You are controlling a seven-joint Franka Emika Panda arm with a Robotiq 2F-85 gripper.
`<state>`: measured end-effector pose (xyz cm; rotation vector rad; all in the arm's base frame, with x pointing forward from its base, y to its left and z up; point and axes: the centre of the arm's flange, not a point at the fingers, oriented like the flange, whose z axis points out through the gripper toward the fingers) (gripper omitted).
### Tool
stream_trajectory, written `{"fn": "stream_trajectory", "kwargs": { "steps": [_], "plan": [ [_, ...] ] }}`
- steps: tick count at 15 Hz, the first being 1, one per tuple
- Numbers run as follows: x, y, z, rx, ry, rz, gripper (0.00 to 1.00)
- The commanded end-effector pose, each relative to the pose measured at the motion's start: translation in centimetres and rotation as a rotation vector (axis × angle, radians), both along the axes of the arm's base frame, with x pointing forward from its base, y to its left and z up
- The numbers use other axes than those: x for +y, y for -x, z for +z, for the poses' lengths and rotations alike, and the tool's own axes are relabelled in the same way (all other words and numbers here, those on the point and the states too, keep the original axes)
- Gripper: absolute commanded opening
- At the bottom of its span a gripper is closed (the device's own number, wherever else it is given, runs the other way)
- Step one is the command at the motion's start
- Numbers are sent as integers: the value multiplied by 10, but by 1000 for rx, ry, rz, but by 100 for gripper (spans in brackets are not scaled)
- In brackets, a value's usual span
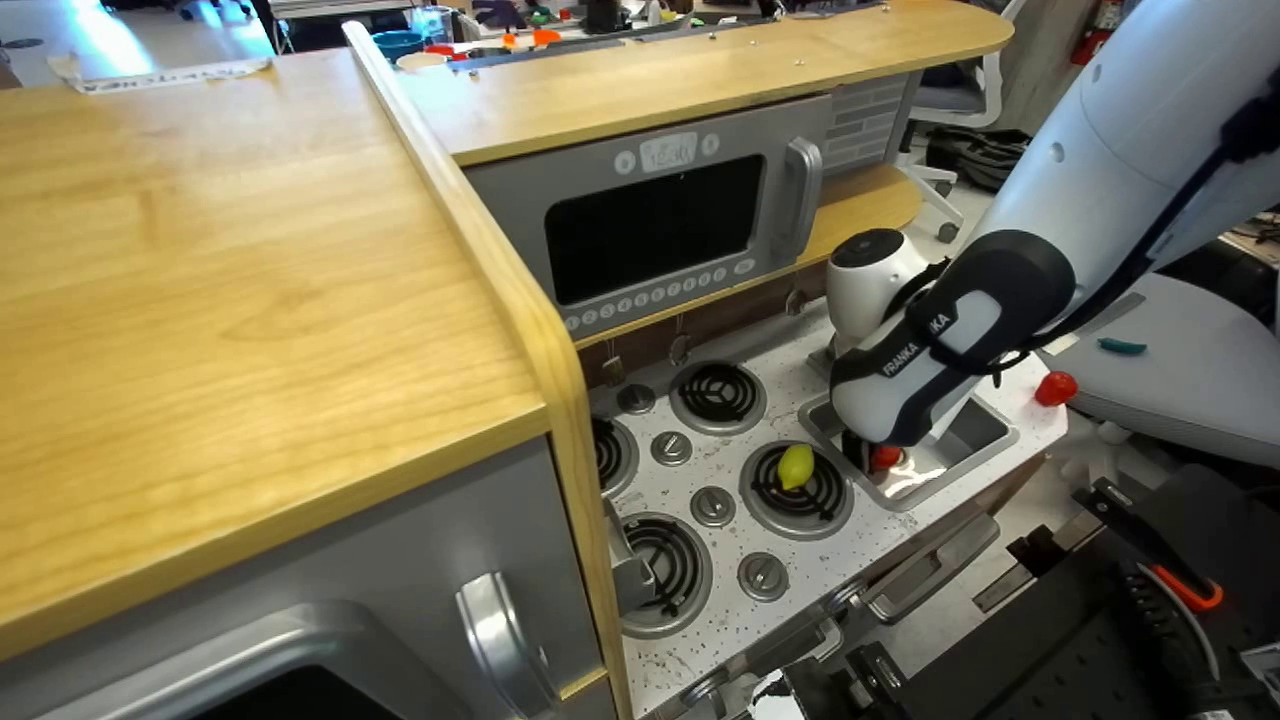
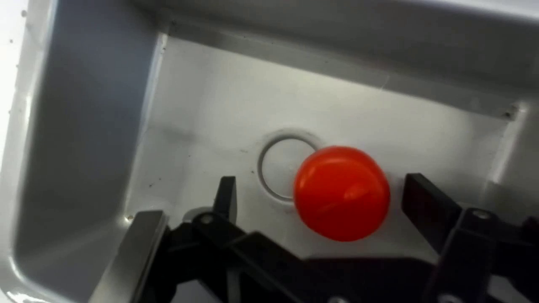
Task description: Put the orange object in the sink
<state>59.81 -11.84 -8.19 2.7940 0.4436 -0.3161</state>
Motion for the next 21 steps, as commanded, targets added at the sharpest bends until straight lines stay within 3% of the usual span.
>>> {"fn": "stream_trajectory", "kwargs": {
  "steps": [1,5,11,15,18,20,21],
  "plan": [
    [2,-1,45,34,-78,-85,100],
    [-2,12,93,22,-177,-183,100],
    [-72,71,146,-52,-157,-318,100],
    [-97,109,196,-160,-231,-427,100],
    [-96,127,243,-272,-322,-489,100],
    [-93,133,266,-292,-335,-515,100],
    [-103,108,230,-256,-298,-503,100]
  ]
}}
